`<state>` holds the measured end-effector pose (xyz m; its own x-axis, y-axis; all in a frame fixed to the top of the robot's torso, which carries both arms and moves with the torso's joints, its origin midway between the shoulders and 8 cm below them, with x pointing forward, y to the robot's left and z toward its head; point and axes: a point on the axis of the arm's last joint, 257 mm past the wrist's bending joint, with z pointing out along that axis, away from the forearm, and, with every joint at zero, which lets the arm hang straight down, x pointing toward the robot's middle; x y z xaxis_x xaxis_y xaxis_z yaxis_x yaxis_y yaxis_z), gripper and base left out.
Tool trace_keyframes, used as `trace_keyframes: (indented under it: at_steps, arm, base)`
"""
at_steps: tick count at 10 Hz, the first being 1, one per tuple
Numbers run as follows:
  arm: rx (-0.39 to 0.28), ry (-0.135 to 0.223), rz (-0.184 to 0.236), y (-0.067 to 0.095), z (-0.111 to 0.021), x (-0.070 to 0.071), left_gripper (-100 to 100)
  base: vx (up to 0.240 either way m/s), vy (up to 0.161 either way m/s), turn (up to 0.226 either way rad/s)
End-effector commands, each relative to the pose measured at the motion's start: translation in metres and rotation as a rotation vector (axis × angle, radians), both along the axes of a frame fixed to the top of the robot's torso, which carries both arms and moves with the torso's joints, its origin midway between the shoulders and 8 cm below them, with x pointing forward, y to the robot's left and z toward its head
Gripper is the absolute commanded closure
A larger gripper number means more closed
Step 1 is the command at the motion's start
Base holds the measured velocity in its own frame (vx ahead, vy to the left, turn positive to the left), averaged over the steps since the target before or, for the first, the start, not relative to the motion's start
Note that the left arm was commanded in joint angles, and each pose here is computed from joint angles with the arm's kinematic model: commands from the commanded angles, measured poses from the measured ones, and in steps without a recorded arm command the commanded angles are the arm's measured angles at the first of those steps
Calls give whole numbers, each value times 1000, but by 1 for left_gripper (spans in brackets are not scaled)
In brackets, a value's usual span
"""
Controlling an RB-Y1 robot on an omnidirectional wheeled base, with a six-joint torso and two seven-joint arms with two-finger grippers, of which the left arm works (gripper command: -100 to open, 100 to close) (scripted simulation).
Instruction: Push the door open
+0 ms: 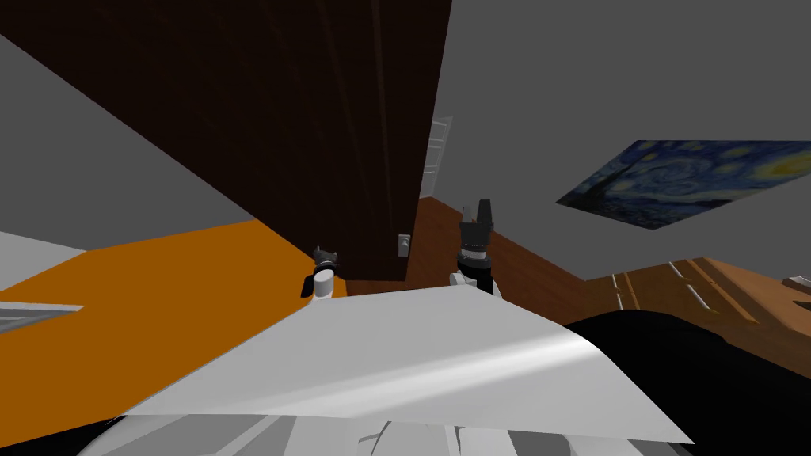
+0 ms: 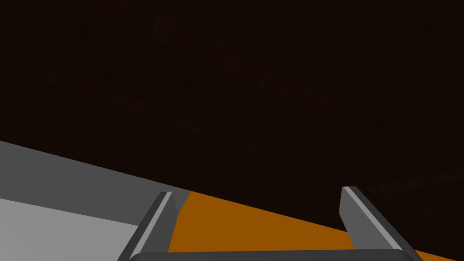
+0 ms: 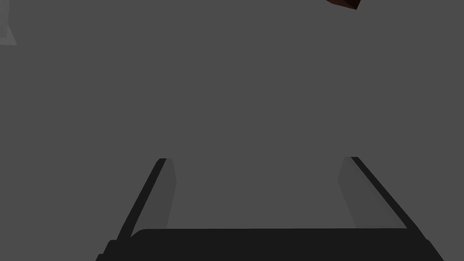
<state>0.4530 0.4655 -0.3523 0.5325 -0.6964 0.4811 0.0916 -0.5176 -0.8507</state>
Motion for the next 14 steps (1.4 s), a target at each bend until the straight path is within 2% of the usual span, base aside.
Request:
trace_keyframes:
  at_steps: [1, 2, 3, 4, 5, 6, 7, 9, 10, 11, 12, 13, 14]
  arm:
    - [-44, -16, 6, -1, -1, 1, -100]
    - [-108, -39, 11, -4, -4, 4, -100]
    - [-117, -42, 14, -3, -5, 4, -100]
    - [-181, -66, 19, -6, -7, 6, -100]
    - [-189, -69, 22, -6, -7, 6, -100]
    - [-253, -93, 27, -9, -10, 9, -100]
    - [-261, -97, 30, -8, -10, 9, -100]
    - [-381, -143, 39, -15, -13, 15, -100]
    - [-400, -151, 45, -15, -14, 15, -100]
    - [-458, -174, 49, -18, -15, 18, -100]
    - [-468, -179, 52, -18, -15, 18, -100]
    - [-537, -207, 60, -21, -16, 21, -100]
    - [-537, -207, 60, -21, -16, 21, -100]
  base:
    - [-10, 11, -45]
    - [-14, 12, -89]
    - [-11, 12, -44]
    - [-13, 10, -82]
    - [-11, 9, -50]
    - [-13, 11, -95]
    - [-10, 11, -53]
    - [-17, 8, -109]
    - [-18, 8, -46]
    - [-17, 3, -90]
    - [-14, 5, -44]
    - [-16, 6, -77]
    - [-13, 5, -44]
